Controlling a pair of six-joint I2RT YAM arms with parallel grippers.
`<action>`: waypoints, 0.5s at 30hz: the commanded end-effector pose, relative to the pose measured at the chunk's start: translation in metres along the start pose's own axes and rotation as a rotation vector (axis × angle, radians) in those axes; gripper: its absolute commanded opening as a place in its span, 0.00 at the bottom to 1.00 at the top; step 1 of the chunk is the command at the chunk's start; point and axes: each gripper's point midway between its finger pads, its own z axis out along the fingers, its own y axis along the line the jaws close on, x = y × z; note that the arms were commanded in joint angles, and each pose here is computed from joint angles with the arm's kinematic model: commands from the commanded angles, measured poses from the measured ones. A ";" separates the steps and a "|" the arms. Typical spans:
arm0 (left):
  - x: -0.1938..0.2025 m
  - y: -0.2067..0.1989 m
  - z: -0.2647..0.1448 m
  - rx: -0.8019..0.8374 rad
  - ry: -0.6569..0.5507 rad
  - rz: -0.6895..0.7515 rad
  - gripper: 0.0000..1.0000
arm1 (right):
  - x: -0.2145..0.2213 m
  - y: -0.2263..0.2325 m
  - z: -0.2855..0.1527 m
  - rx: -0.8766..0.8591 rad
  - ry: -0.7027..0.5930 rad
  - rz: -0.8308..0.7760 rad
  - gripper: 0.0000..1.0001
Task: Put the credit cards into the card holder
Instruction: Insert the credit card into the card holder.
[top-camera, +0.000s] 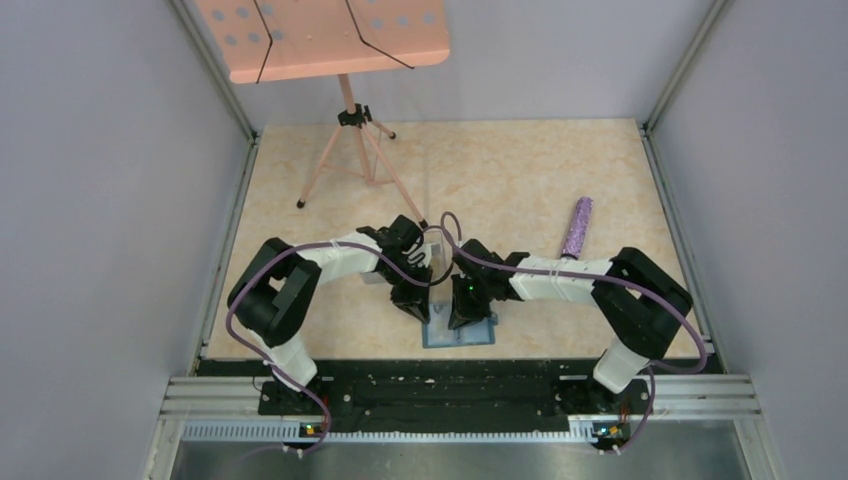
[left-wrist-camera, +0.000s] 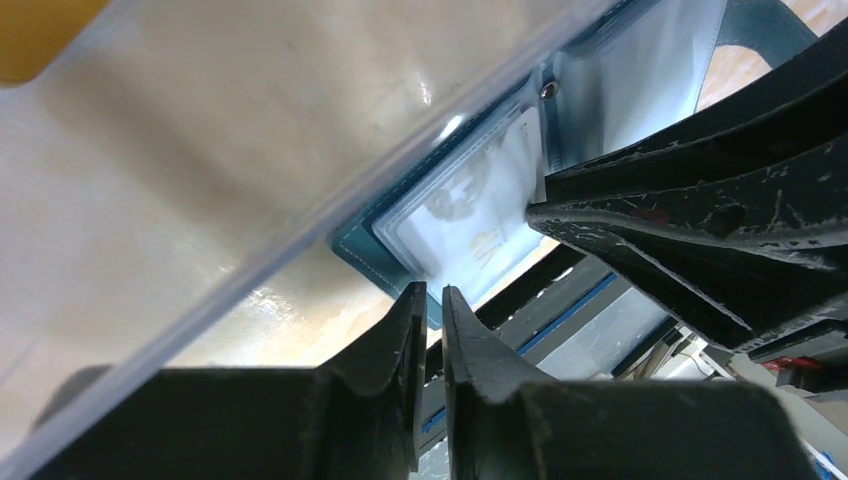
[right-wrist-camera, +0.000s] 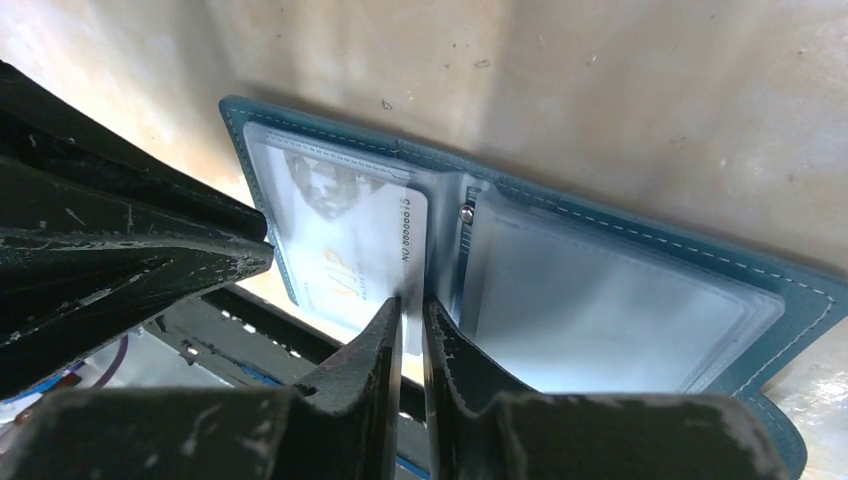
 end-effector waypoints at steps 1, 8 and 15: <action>-0.009 -0.002 -0.011 -0.030 -0.047 0.033 0.20 | -0.010 0.022 -0.007 -0.042 -0.045 -0.052 0.15; -0.020 -0.008 -0.040 -0.009 -0.168 0.017 0.52 | -0.014 0.020 -0.035 -0.040 -0.122 -0.050 0.38; -0.023 -0.016 -0.039 0.180 -0.156 -0.084 0.55 | -0.013 -0.004 -0.043 -0.015 -0.152 0.000 0.28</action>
